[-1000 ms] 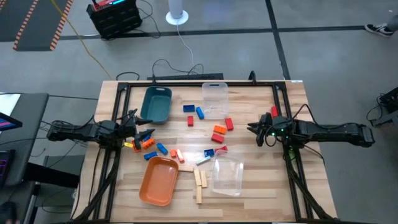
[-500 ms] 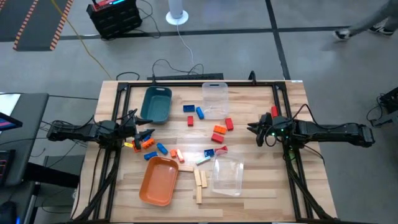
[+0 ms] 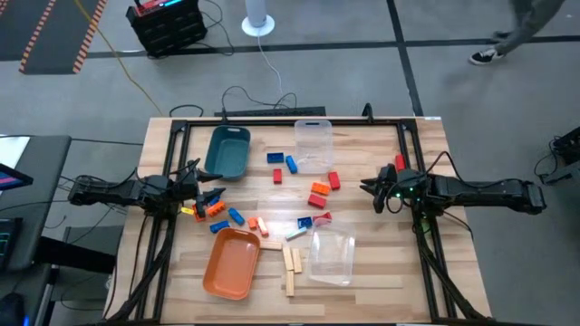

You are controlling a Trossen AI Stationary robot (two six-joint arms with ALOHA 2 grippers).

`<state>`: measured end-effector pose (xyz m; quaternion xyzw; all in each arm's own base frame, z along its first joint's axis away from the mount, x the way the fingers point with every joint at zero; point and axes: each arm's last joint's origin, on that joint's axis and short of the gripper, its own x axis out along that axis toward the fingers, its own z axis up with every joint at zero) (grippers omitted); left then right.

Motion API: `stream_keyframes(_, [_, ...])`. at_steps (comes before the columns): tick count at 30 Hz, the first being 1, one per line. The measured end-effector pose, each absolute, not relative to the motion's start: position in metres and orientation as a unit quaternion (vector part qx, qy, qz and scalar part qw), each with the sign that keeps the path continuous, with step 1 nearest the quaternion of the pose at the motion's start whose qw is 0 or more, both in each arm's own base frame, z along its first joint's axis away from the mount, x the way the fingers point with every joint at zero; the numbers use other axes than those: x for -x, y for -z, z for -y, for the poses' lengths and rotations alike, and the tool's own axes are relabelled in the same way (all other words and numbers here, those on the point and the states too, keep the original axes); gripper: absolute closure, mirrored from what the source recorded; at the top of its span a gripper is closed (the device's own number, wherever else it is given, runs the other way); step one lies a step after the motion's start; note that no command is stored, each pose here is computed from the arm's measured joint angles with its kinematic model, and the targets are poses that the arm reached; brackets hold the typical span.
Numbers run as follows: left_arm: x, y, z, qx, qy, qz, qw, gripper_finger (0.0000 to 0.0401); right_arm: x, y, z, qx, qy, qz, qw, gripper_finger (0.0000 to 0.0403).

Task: Sort blocks

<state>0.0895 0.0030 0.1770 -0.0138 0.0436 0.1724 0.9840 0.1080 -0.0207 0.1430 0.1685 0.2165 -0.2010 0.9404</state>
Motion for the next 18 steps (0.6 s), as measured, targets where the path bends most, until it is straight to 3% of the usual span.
stream_keyframes(7, [-0.090, -0.179, -0.003, 0.022, -0.172, -0.034, 0.984, 0.0192, -0.108, -0.143, 0.021, -0.168, 0.201, -0.217, 0.940, 0.0322])
stream_keyframes(14, [-0.091, -0.186, -0.003, 0.104, -0.169, 0.026, 0.980, 0.0192, -0.108, -0.143, 0.021, -0.172, 0.201, -0.212, 0.941, 0.0322])
stream_keyframes(18, [-0.090, -0.191, -0.003, 0.118, -0.166, 0.050, 0.978, 0.0192, -0.112, -0.150, 0.021, -0.245, 0.208, -0.160, 0.933, 0.0322])
